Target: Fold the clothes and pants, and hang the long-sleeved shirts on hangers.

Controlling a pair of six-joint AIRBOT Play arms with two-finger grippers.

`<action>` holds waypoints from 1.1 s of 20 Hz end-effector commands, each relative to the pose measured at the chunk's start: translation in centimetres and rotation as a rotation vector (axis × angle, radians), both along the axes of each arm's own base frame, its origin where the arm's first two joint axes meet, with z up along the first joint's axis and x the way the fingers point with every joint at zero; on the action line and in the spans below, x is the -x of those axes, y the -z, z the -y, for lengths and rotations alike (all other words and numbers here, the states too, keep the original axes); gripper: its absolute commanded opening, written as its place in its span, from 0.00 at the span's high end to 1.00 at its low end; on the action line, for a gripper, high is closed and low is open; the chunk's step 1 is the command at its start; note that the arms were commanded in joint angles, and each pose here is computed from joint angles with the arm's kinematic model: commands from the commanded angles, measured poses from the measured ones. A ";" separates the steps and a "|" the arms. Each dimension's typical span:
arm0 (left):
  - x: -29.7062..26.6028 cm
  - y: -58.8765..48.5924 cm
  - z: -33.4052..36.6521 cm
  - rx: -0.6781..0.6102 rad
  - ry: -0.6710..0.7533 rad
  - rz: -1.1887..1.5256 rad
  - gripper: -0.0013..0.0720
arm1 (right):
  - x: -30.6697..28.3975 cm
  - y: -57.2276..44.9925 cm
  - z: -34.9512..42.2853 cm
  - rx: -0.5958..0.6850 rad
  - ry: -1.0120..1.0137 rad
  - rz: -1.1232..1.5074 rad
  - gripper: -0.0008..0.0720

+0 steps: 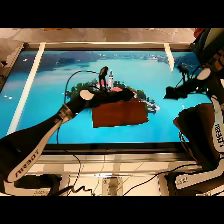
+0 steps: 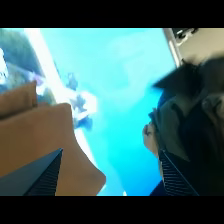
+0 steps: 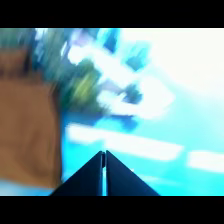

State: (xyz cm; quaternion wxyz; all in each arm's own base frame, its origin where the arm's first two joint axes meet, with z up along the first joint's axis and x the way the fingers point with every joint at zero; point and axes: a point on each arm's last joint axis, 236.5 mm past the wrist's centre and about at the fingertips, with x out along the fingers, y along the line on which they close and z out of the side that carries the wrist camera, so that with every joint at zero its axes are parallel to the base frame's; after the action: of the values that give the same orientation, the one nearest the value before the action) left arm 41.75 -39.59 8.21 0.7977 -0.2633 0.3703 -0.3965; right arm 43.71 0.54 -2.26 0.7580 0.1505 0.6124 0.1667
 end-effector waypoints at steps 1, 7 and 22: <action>-1.1 -1.7 -2.8 0.010 -0.003 0.010 0.01 | 1.6 2.6 -4.1 -0.317 0.091 -0.006 0.25; -1.7 -2.0 -4.3 -0.023 0.008 0.057 0.02 | 5.1 8.9 -11.4 -0.397 0.138 -0.190 0.17; -0.2 0.0 -33.3 -0.617 -0.059 -0.015 0.96 | -2.0 -1.3 -20.2 -0.299 -0.085 0.175 0.97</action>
State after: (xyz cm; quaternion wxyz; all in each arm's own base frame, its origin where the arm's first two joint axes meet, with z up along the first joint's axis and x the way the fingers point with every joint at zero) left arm 44.84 -13.50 9.12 0.8587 -0.0712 0.4098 -0.2995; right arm 43.50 21.58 -5.59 0.7376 0.2435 0.5533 0.3008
